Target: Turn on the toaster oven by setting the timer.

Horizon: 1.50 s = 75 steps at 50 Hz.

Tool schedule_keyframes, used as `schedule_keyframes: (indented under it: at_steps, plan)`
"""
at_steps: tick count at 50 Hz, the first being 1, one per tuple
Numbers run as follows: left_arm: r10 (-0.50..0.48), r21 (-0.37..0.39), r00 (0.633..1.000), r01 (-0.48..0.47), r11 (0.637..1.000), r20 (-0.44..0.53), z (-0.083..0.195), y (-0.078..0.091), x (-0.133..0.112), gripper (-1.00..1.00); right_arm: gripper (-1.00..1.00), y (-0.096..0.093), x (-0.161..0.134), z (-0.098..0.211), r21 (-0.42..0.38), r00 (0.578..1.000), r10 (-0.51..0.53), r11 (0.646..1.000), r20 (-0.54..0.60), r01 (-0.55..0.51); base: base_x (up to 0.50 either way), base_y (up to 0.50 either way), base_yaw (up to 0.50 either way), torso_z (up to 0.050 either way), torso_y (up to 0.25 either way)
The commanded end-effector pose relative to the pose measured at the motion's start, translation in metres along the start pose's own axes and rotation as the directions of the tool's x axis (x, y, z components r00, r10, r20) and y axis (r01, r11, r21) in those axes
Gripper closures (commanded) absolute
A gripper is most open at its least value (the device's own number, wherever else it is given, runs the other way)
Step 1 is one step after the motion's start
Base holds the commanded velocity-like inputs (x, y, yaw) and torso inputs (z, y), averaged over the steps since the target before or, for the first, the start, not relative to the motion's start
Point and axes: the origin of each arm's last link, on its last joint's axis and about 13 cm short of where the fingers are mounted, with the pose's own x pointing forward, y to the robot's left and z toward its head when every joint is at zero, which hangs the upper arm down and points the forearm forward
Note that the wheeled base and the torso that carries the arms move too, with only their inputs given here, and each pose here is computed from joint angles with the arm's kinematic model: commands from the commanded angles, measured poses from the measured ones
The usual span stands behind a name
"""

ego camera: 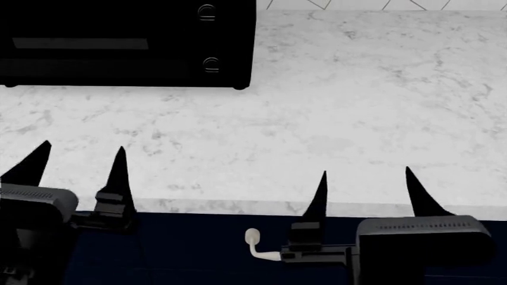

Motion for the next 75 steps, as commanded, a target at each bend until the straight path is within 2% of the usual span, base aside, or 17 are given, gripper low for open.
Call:
schedule_keyframes:
  at_steps: [1, 4, 10, 22, 28, 32, 62, 75]
  plan:
    - [-0.009, -0.021, 0.992, 0.012, 1.000, 0.126, 0.085, 0.026, 0.071, -1.00, -1.00, -0.011, 0.016, 0.026, -0.001, 0.999, -0.007, 1.000, 0.044, 0.007, 0.00, 0.00, 0.00, 0.000, 0.000]
    - [0.004, -0.008, 0.989, -0.003, 1.000, 0.150, 0.090, 0.029, 0.082, -1.00, -1.00, -0.015, 0.023, 0.030, 0.016, 0.999, -0.009, 1.000, 0.040, 0.008, 0.00, 0.00, 0.00, 0.000, 0.000]
    - [0.020, -0.035, 0.988, -0.014, 0.999, 0.154, 0.096, 0.035, 0.101, -1.00, -1.00, -0.023, 0.039, 0.041, 0.016, 0.999, -0.007, 1.000, 0.042, 0.007, 0.00, 0.00, 0.00, 0.000, 0.000]
    - [0.015, -0.005, 0.991, -0.014, 1.000, 0.137, 0.095, 0.039, 0.105, -1.00, -1.00, -0.038, 0.075, 0.068, 0.013, 0.998, -0.014, 1.000, 0.063, 0.013, 0.00, 0.00, 0.00, 0.000, 0.000]
    - [0.019, -0.014, 0.991, -0.017, 1.000, 0.135, 0.096, 0.040, 0.104, -1.00, -1.00, -0.037, 0.075, 0.069, 0.028, 0.997, -0.007, 1.000, 0.074, 0.005, 0.00, 0.00, 0.00, 0.000, 0.000]
    - [0.018, -0.009, 0.992, -0.017, 1.000, 0.127, 0.095, 0.040, 0.103, -1.00, -1.00, -0.036, 0.074, 0.067, 0.008, 0.998, 0.002, 1.000, 0.064, -0.003, 0.00, 0.05, 0.00, 0.000, 0.000]
    - [0.009, 0.004, 0.992, -0.009, 1.000, 0.127, 0.094, 0.039, 0.103, -1.00, -1.00, -0.034, 0.074, 0.063, 0.002, 0.999, 0.016, 1.000, 0.050, -0.016, 0.00, 0.49, 0.00, 0.000, 0.000]
    - [0.010, -0.001, 0.991, -0.010, 1.000, 0.136, 0.098, 0.039, 0.102, -1.00, -1.00, -0.031, 0.074, 0.072, 0.010, 0.997, 0.033, 0.999, 0.070, -0.034, 0.00, 0.02, 0.00, 0.000, 0.000]
